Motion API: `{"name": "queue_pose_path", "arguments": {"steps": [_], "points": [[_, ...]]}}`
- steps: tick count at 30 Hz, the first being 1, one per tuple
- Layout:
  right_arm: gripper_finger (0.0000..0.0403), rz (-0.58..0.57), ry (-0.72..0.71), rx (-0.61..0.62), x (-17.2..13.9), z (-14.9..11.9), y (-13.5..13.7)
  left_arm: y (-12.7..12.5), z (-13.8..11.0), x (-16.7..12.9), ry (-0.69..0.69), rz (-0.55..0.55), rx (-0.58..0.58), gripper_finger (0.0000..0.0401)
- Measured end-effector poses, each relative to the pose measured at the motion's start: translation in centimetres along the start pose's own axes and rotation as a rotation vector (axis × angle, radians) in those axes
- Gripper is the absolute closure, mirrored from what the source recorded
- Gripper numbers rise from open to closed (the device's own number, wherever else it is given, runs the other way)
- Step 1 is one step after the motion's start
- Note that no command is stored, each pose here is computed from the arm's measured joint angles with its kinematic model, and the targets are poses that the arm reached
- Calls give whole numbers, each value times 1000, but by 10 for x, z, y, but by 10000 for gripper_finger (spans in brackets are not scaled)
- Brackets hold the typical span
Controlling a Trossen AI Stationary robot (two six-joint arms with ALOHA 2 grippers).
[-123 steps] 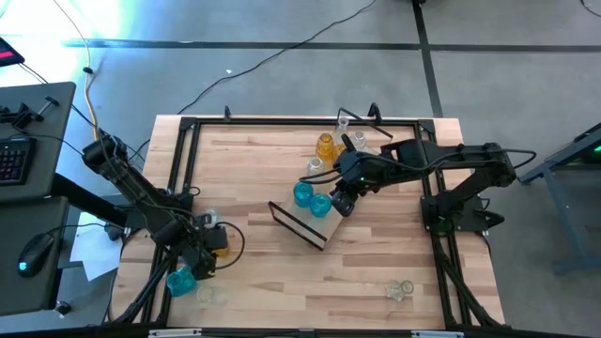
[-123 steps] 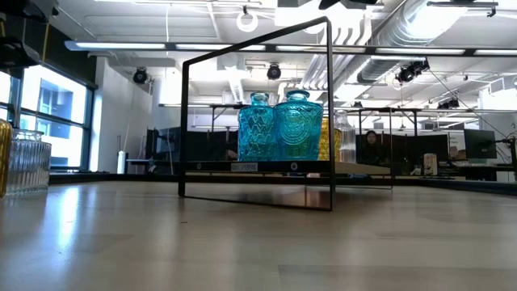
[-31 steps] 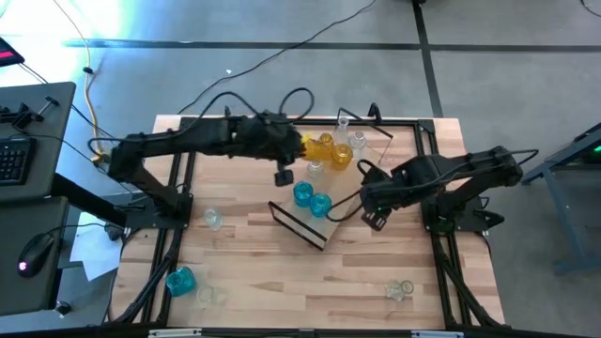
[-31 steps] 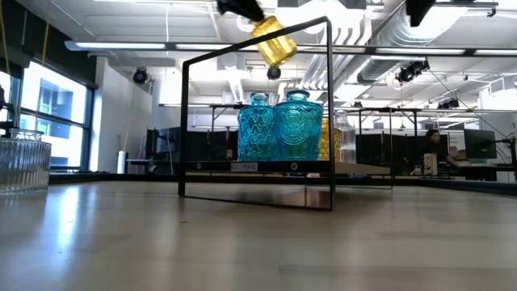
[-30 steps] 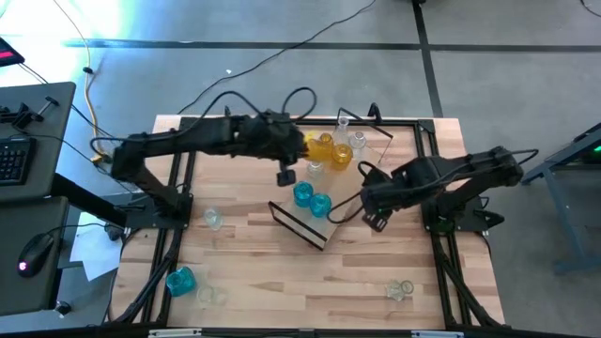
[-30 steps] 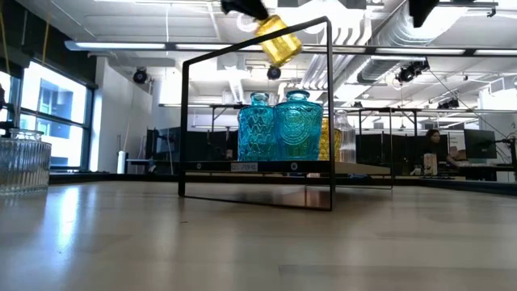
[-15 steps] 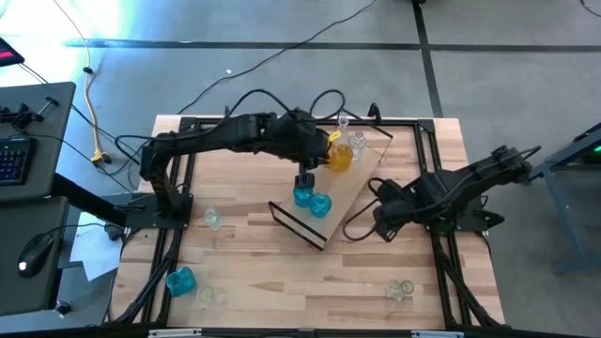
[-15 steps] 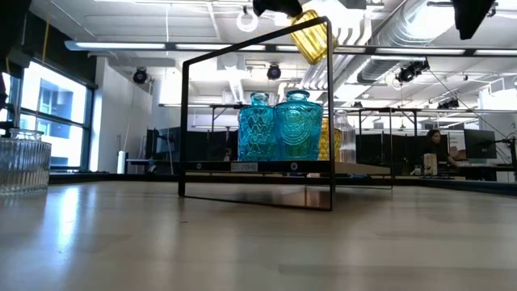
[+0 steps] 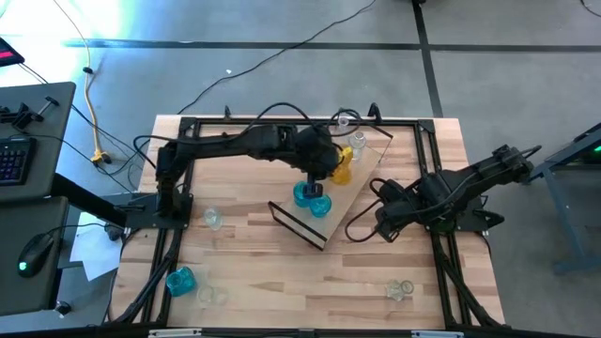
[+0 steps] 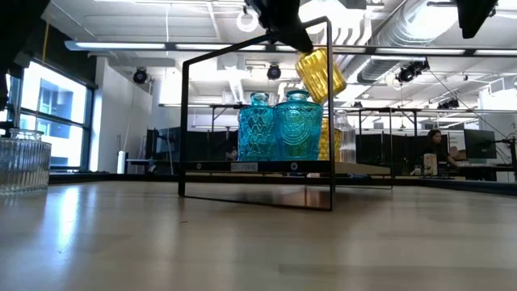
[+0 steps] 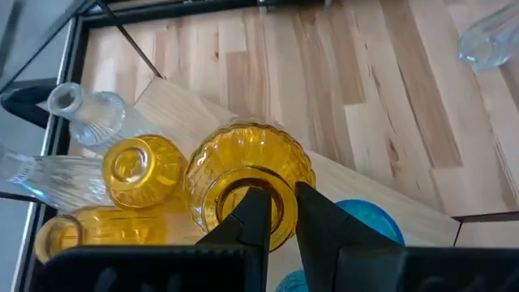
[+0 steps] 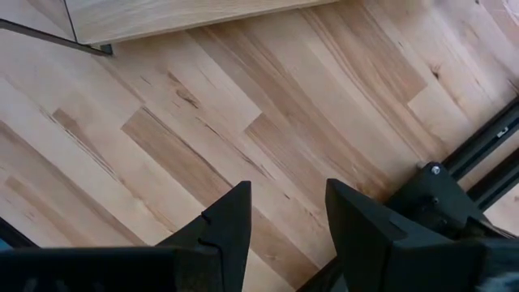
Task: Sort vases onto shelf
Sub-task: Put the yellow vase on the shelf and align with the other yellow vase
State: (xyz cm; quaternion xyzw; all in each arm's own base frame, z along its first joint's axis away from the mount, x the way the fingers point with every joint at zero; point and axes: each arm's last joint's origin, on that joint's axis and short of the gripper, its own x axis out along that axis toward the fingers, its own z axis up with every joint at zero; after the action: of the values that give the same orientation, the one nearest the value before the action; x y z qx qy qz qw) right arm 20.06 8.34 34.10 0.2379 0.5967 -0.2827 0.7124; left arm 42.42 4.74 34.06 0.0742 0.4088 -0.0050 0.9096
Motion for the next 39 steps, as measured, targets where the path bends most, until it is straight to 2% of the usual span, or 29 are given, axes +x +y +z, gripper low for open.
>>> {"name": "queue_pose_path", "arguments": {"steps": [13, 19, 24, 39], "points": [[263, 2, -6, -7, 0, 0, 0, -1, 0, 29, -16, -22, 7, 369], [263, 7, -19, -5, 0, 1, 1, 2, 0, 30, -14, -18, 4, 369], [263, 9, -23, -4, 0, 1, 1, 8, -3, 30, -1, -12, -13, 369], [263, 21, -33, -1, 0, 2, 3, 9, -17, 68, 90, -36, -29, 369]]}}
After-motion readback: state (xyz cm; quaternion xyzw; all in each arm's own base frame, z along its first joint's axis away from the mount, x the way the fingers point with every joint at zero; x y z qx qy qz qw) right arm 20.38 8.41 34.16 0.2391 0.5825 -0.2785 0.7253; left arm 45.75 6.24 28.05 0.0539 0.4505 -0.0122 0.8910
